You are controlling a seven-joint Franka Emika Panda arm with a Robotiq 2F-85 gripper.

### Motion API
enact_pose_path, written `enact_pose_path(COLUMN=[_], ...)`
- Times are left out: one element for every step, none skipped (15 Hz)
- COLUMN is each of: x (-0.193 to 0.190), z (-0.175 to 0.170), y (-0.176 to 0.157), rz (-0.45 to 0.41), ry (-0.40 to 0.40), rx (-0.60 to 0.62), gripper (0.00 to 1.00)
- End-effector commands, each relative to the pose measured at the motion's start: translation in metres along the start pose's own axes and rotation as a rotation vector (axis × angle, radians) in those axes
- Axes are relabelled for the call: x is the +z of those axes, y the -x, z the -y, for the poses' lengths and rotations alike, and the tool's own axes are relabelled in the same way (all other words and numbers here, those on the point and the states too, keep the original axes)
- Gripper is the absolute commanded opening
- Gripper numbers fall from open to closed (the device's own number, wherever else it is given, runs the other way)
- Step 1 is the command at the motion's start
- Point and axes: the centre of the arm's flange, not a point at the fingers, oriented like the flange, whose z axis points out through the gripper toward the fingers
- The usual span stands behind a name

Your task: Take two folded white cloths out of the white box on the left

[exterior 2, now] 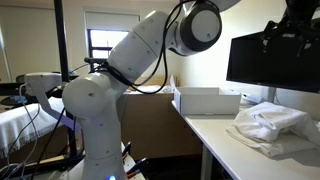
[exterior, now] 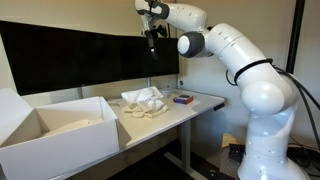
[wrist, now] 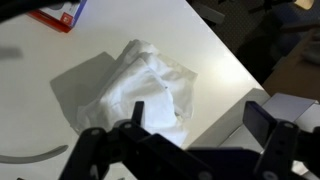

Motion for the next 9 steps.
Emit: enact_pose_path(x=[0.001,0.0013,0.0014,0.0014,0.0014,0.0014,0.0014,0.0014,0.0014], z=[0.003,0.005,0.0056,0.0056,0.0055,0.0054,0.0055,0.0055,0.0054], y=[-0.0014,-0.0028,-0.0034,-0.0034,-0.0032,-0.0031,-0.0032,-0.0032,-0.0032], rz=[0.008,0.011,0.011,0.011,0.011,0.011,0.011,0.012,0.012], ry=[-0.006,-0.008,-0.008,-0.008,-0.008,-0.008,-0.008,-0.008,-0.008], rx=[-0.005,-0.009,-0.01,-0.011,-0.011,-0.011,-0.011,-0.011,-0.011], gripper=[1.0,1.0,1.0,1.0,1.0,1.0,1.0,1.0,1.0])
